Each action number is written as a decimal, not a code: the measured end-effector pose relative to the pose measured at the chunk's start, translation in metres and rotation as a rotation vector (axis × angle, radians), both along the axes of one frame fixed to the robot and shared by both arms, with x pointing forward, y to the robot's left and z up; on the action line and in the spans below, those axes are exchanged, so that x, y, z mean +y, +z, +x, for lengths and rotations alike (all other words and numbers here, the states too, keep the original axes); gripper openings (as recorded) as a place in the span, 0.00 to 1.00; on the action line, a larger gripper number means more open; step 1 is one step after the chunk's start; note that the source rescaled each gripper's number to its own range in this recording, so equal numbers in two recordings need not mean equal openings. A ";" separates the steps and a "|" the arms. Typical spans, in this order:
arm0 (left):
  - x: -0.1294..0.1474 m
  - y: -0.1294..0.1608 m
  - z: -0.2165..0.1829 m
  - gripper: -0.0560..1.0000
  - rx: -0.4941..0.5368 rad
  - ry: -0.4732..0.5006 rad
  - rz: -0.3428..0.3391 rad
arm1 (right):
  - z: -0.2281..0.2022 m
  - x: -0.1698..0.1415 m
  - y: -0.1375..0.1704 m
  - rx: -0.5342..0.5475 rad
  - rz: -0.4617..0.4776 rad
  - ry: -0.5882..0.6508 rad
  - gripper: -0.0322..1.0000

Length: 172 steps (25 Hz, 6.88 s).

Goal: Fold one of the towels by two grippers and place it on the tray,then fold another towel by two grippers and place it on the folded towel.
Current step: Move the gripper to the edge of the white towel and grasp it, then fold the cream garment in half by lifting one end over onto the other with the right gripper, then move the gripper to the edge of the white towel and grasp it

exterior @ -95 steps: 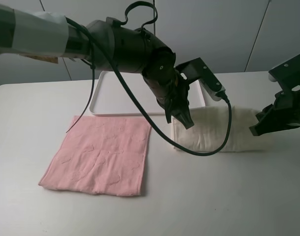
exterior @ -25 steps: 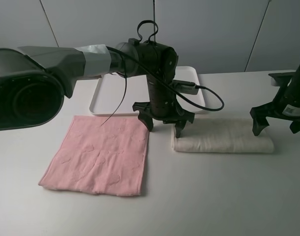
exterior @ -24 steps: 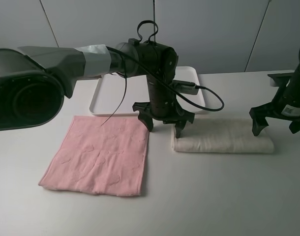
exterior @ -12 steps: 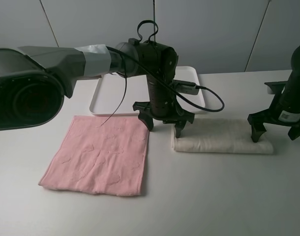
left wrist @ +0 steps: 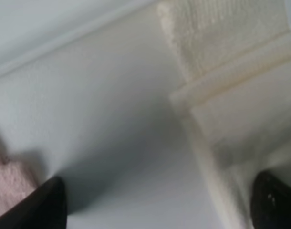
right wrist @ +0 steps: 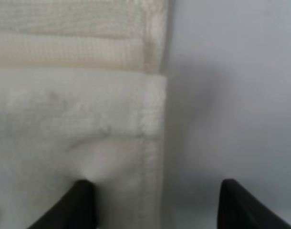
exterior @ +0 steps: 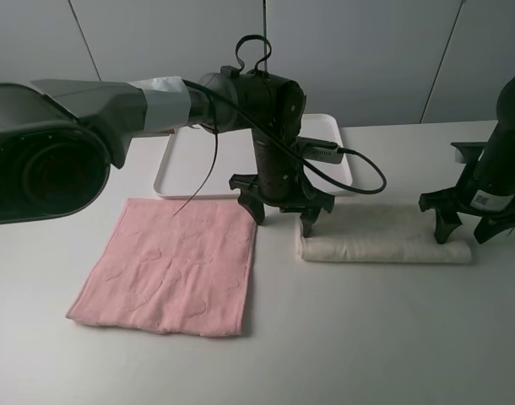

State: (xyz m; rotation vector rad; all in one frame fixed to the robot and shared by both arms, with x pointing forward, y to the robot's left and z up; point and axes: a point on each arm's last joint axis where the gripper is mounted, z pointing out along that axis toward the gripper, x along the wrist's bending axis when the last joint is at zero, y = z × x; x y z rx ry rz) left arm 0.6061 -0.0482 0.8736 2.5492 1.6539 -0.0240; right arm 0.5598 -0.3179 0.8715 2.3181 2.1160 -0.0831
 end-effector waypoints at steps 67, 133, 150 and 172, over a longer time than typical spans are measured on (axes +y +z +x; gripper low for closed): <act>0.000 0.000 0.002 0.99 -0.029 -0.063 0.013 | -0.012 0.057 0.074 -0.181 0.664 -0.080 0.06; 0.065 0.076 0.087 0.99 -0.085 0.060 -0.290 | -0.020 0.059 0.055 -0.416 0.811 -0.273 0.72; 0.065 0.076 0.087 0.98 -0.085 0.055 -0.291 | -0.023 0.057 -0.010 -0.211 0.697 -0.323 0.77; 0.064 0.076 0.087 0.98 -0.094 0.000 -0.295 | -0.024 0.102 -0.025 -0.232 0.666 -0.200 0.12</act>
